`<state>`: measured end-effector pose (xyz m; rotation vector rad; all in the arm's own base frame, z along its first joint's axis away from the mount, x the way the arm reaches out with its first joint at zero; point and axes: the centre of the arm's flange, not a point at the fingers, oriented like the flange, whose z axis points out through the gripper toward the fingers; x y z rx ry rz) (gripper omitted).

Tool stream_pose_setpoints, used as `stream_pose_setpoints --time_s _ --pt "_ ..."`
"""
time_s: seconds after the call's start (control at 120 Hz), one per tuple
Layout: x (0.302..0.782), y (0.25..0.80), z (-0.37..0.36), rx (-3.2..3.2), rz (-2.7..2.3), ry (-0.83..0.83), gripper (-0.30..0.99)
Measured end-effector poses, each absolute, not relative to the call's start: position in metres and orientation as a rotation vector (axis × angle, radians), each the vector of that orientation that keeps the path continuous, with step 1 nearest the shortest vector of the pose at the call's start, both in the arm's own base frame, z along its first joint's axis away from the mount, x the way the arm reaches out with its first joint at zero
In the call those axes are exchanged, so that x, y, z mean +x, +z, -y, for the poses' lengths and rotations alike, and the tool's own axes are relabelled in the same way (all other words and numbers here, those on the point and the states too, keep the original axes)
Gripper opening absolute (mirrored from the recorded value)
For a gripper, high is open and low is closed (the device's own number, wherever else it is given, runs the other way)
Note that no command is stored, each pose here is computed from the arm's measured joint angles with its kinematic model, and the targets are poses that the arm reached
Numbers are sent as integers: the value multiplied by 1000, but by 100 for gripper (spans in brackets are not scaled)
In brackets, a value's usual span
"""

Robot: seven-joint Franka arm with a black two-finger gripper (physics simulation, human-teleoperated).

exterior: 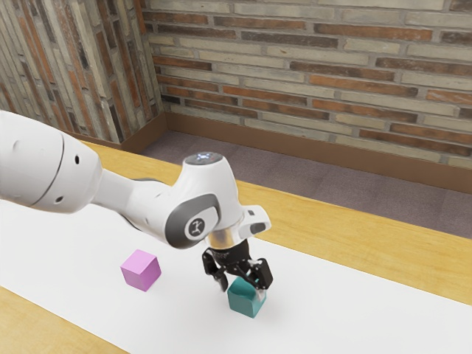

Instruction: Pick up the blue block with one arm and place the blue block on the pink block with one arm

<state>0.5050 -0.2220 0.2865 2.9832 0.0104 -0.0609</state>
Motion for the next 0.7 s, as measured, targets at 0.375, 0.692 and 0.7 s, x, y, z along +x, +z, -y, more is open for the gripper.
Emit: stream_pose_setpoints --time_s 0.375,0.692,0.7 --pt "515 276 225 2985 3 -69 69" --pt "517 259 224 2991 3 -108 67" --pt "517 259 224 2991 3 -108 66"
